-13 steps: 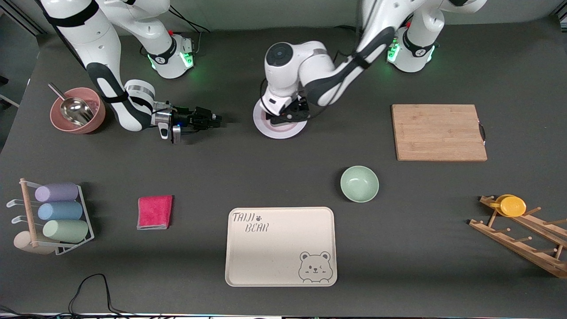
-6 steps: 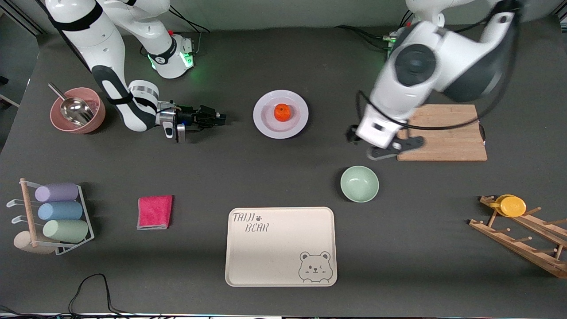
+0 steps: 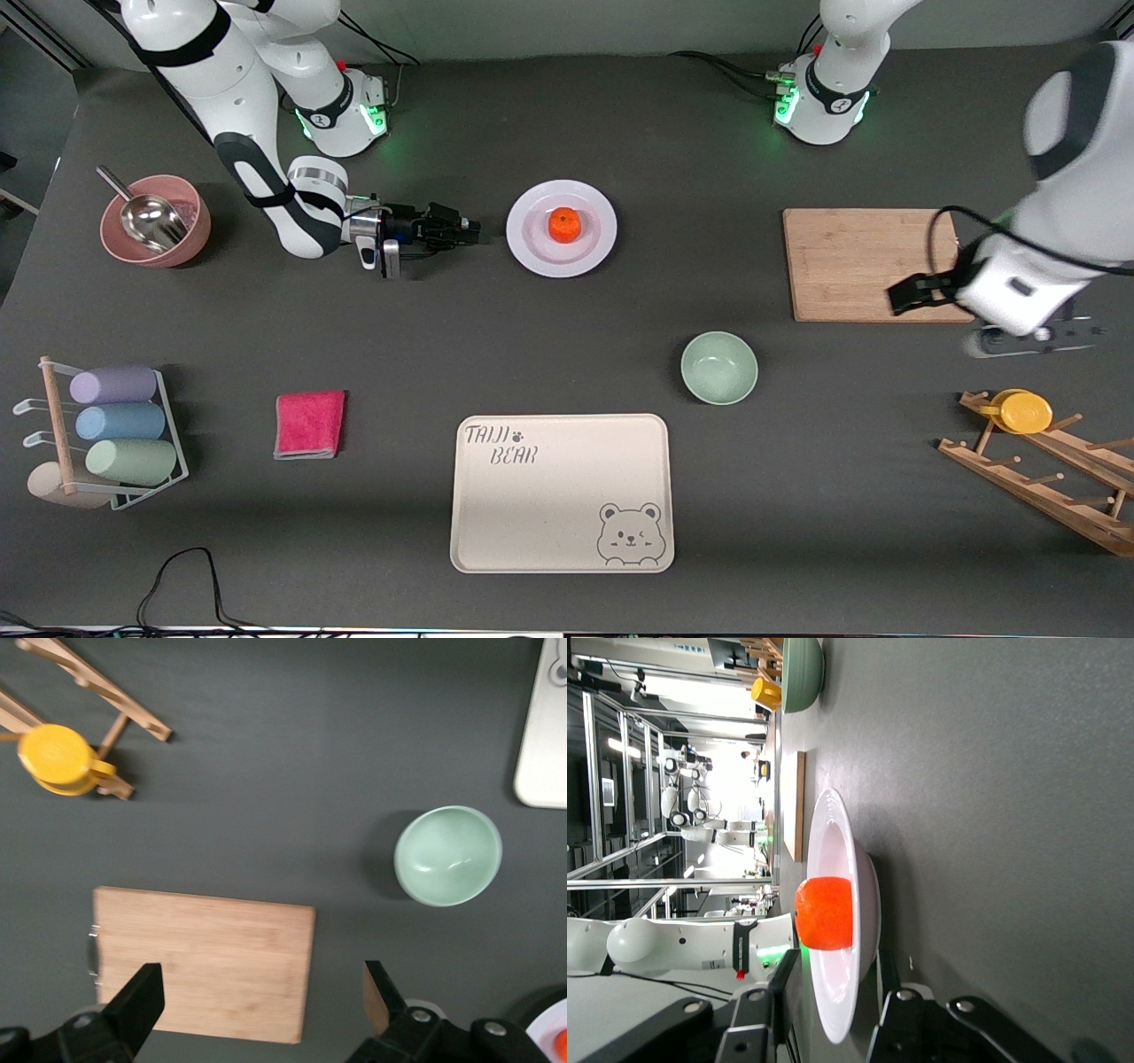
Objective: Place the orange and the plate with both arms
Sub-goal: 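Withdraw the left gripper while the right gripper approaches the plate rim, then grasp the white plate rim with the right gripper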
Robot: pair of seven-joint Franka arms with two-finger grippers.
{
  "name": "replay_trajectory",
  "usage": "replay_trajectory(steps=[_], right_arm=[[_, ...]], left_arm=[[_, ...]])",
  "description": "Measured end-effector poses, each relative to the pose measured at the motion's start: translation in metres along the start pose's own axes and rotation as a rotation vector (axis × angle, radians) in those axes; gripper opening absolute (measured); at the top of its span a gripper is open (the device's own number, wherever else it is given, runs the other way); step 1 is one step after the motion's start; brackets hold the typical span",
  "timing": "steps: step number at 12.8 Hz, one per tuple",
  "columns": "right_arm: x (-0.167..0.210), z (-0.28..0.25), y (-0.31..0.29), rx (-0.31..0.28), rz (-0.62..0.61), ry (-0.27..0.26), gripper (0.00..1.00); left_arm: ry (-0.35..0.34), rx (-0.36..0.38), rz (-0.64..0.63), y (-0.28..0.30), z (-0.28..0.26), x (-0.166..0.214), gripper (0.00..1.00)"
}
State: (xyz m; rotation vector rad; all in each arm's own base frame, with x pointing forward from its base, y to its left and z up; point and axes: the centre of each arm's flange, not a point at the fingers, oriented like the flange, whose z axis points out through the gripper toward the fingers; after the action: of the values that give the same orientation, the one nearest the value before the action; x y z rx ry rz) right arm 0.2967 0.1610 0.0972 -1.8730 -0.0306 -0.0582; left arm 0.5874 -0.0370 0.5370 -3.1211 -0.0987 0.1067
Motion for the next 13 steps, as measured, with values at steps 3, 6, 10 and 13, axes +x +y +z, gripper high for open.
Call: replay_trajectory(steps=[3,6,10,13], right_arm=[[-0.016,0.027,0.005,0.007,-0.007,0.043,0.40],[-0.022,0.047,-0.002,0.001,-0.004,0.046,0.41],[-0.020,0.061,-0.005,0.004,-0.020,0.074,0.40],[-0.015,0.075,-0.009,-0.004,-0.033,0.078,0.36]], left_arm=[[-0.003,-0.026,0.020,-0.058,-0.012,-0.004,1.00],[0.001,-0.059,0.025,-0.087,-0.018,-0.007,1.00],[0.005,-0.057,0.032,-0.081,-0.025,-0.012,1.00],[-0.003,-0.053,0.037,-0.077,-0.027,-0.015,1.00]])
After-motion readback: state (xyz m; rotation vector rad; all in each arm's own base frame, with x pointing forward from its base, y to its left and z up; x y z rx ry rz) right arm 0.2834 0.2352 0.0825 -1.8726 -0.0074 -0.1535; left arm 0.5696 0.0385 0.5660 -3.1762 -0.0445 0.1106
